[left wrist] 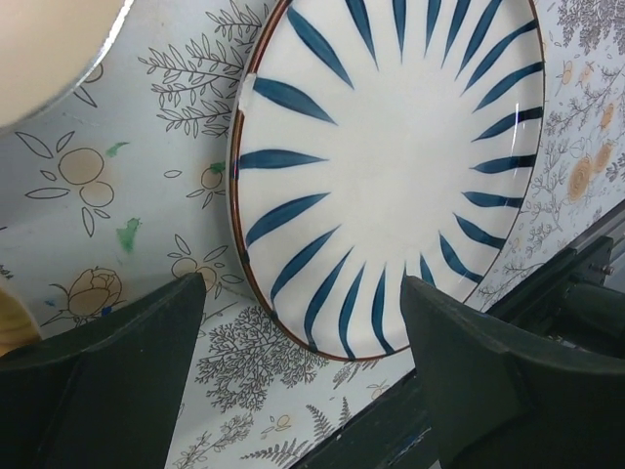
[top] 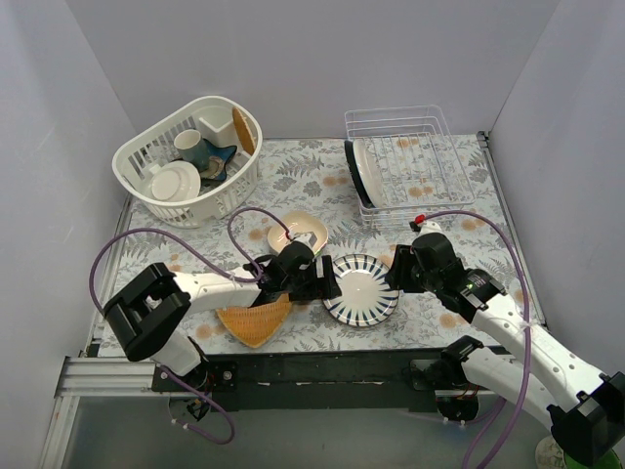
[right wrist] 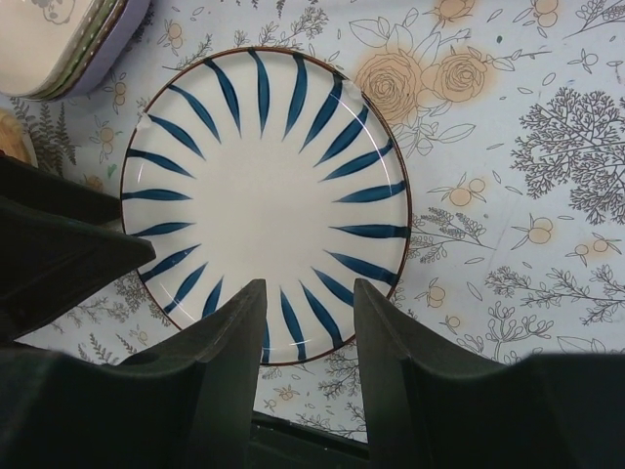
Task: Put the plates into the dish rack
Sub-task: Pick up the plate at the center of the board.
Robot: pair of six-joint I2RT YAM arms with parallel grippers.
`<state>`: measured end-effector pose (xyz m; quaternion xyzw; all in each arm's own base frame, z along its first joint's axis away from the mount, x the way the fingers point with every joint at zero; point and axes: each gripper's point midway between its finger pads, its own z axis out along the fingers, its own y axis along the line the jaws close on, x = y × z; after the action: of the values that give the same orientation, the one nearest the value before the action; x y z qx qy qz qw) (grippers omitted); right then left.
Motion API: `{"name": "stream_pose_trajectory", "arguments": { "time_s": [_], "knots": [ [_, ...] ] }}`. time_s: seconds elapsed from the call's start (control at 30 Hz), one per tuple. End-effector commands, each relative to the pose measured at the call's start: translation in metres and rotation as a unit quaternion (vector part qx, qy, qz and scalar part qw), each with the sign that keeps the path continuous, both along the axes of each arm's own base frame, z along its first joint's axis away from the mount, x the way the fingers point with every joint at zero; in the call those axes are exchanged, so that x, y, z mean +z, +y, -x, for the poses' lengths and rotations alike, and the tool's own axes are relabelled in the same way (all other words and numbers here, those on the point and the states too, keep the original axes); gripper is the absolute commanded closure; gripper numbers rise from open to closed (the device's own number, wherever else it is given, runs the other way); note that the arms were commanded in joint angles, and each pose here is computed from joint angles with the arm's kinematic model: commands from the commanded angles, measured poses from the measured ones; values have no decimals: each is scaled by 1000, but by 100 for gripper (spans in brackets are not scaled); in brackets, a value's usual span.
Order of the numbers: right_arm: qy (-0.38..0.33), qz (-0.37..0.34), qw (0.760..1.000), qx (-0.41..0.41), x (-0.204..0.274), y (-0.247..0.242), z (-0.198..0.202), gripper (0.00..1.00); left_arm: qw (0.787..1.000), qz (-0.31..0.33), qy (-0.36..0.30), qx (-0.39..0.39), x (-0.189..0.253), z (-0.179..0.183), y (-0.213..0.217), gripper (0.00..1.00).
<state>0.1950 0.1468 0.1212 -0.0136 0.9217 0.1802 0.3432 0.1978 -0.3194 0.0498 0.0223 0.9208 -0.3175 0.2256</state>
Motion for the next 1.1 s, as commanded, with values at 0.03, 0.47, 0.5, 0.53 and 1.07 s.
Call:
{"name": "stream_pose_trajectory", "arguments": {
  "time_s": [0.03, 0.47, 0.5, 0.53, 1.07],
  "knots": [
    [-12, -11, 1000, -1, 4, 4, -4, 51, 1000, 9, -15, 6, 5, -10, -13, 29],
    [-12, -7, 1000, -3, 5, 2, -5, 51, 1000, 1, 1, 18, -16, -9, -13, 74],
    [-14, -8, 1000, -4, 7, 2, -6, 51, 1000, -1, 4, 21, -18, -9, -12, 78],
    [-13, -7, 1000, -4, 7, 2, -6, 51, 1000, -1, 6, 23, -19, -8, -11, 82],
    [-78, -26, 996, -47, 69, -13, -41, 51, 998, 49, -23, 28, 23, -12, -16, 100]
  ]
}}
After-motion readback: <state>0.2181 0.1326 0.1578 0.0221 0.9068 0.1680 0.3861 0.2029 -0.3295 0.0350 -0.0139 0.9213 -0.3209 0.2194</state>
